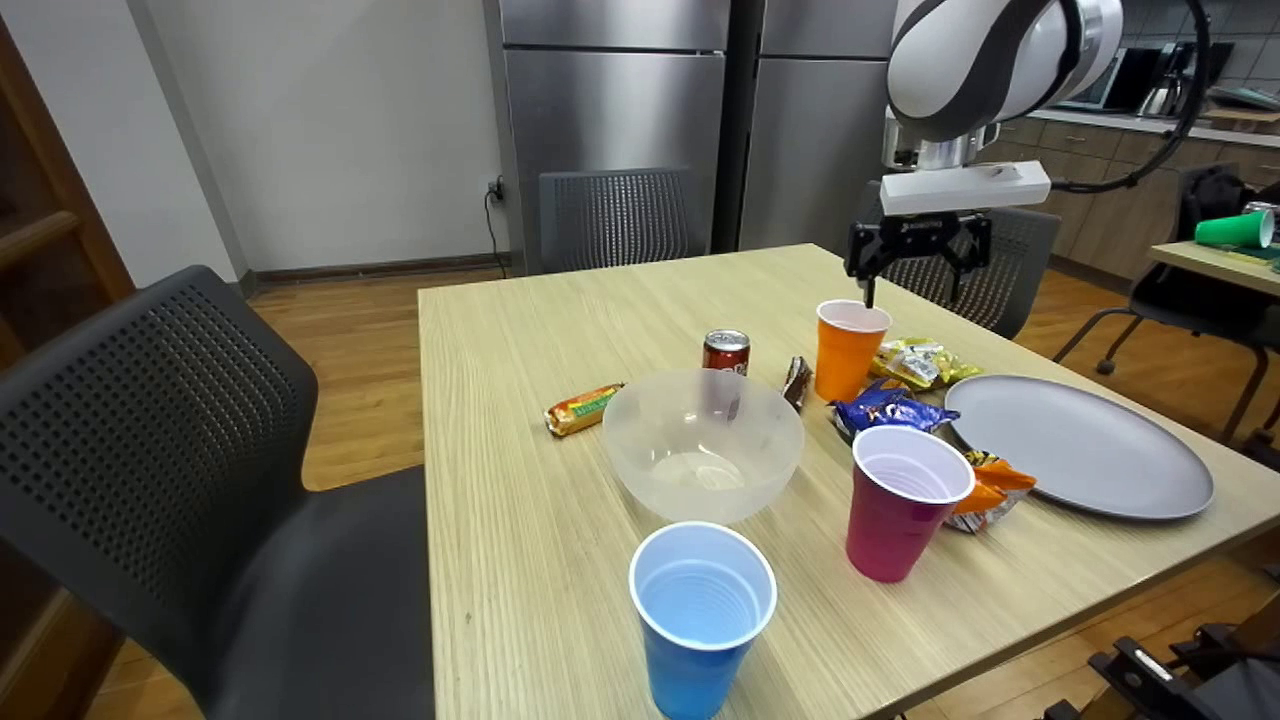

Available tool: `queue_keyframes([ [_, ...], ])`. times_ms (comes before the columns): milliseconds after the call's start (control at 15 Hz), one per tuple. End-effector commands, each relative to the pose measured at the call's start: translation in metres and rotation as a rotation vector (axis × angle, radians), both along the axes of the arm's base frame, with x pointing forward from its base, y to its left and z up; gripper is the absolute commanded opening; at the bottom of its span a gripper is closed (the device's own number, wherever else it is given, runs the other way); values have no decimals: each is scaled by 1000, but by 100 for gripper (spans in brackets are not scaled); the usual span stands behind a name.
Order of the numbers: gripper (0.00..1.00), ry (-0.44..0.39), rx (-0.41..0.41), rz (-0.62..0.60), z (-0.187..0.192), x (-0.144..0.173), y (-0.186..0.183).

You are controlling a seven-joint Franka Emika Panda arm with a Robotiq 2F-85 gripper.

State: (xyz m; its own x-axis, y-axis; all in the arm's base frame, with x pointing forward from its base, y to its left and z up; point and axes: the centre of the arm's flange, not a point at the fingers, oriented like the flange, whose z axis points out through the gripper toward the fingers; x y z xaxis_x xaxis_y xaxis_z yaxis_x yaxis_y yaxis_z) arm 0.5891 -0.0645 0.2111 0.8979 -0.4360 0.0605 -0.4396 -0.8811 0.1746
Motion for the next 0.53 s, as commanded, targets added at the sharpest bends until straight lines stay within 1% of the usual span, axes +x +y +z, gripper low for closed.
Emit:
queue_keyframes([
  [0, 100, 32, -17, -44, -6, 18, 4],
  [467, 100, 73, -28, -86, -22, 26, 3],
])
